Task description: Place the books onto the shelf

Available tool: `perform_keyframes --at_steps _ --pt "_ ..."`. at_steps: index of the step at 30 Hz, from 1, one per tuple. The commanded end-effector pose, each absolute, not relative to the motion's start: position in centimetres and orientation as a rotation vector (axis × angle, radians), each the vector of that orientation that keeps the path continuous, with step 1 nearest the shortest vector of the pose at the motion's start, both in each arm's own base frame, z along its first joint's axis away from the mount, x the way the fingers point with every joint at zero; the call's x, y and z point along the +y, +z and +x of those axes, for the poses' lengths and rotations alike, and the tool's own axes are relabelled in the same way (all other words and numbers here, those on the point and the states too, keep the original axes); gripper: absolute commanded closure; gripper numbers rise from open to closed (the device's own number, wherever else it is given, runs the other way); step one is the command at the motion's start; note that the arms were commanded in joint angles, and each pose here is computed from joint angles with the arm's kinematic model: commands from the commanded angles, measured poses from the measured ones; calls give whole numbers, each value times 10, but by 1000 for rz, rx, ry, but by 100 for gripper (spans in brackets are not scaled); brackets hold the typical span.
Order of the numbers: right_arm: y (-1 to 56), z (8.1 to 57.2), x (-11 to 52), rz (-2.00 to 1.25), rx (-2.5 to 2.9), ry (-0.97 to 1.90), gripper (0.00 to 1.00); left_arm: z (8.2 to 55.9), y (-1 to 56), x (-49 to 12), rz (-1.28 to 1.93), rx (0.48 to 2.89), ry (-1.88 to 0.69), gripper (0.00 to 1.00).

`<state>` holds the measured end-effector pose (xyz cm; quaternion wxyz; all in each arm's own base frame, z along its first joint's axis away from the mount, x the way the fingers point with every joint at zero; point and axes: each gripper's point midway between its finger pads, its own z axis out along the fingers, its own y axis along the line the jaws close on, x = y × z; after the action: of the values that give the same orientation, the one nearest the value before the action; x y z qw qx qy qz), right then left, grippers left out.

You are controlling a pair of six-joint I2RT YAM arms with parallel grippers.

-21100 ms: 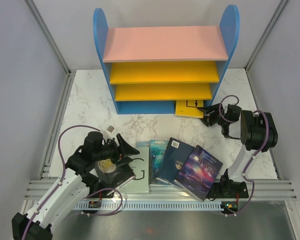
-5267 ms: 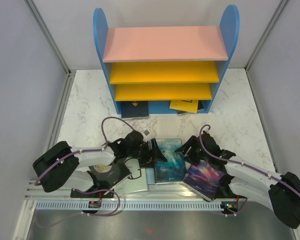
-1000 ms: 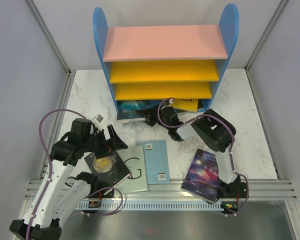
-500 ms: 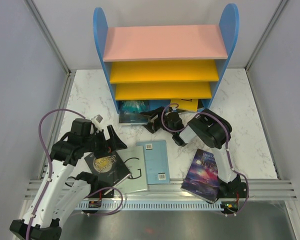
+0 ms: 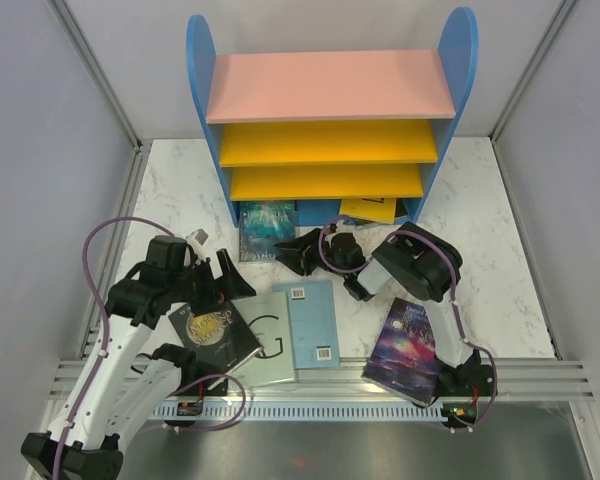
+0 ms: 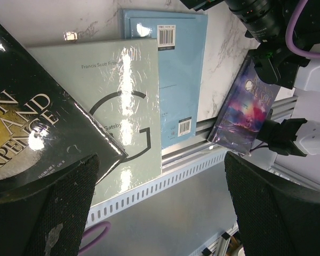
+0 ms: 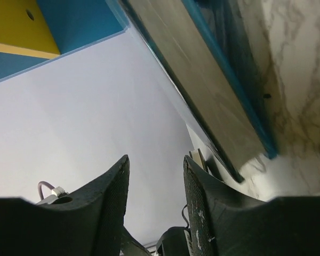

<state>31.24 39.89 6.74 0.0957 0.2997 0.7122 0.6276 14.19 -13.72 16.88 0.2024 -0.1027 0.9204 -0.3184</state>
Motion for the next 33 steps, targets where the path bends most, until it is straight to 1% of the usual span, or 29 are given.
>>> perform_keyframes --at_steps 1,4,5,6,7,8,9,10,11,13,14,15,19,20,22,26,33 --pt "83 321 410 844 2070 1913 51 146 172 -139 -240 2539 -899 0" --pt "80 321 413 826 2141 1838 50 145 174 -139 -225 2535 -895 0" --pt "77 318 414 751 2179 1782 50 146 174 -138 -227 2535 -889 0" --pt "97 319 419 678 2177 1761 50 146 174 -137 -222 2535 -883 0" --pt "75 311 413 697 2320 1603 49 145 174 -137 -220 2535 -880 0" --pt "73 307 410 571 2354 1503 49 146 174 -137 -223 2534 -878 0" --pt "94 310 408 536 2324 1461 49 145 173 -136 -222 2537 -873 0" --pt "85 300 402 513 2390 1374 50 145 173 -136 -219 2537 -870 0" --pt "97 297 399 454 2373 1344 54 145 172 -135 -222 2536 -866 0" --pt "87 288 387 435 2436 1203 59 145 170 -135 -227 2542 -863 0" --pt "90 285 385 413 2443 1167 66 145 170 -135 -227 2540 -862 0" --pt "89 283 386 359 2443 1107 70 145 167 -135 -231 2548 -864 0" --pt "67 266 389 290 2541 969 94 146 164 -137 -240 2550 -875 0" --pt "54 262 387 291 2579 917 96 146 164 -137 -237 2553 -874 0" --pt "48 257 394 271 2600 879 99 147 165 -138 -236 2548 -878 0" --pt "27 260 397 283 2630 803 100 147 168 -138 -235 2545 -888 0" --pt "8 274 410 340 2642 760 100 140 168 -137 -224 2556 -887 0"
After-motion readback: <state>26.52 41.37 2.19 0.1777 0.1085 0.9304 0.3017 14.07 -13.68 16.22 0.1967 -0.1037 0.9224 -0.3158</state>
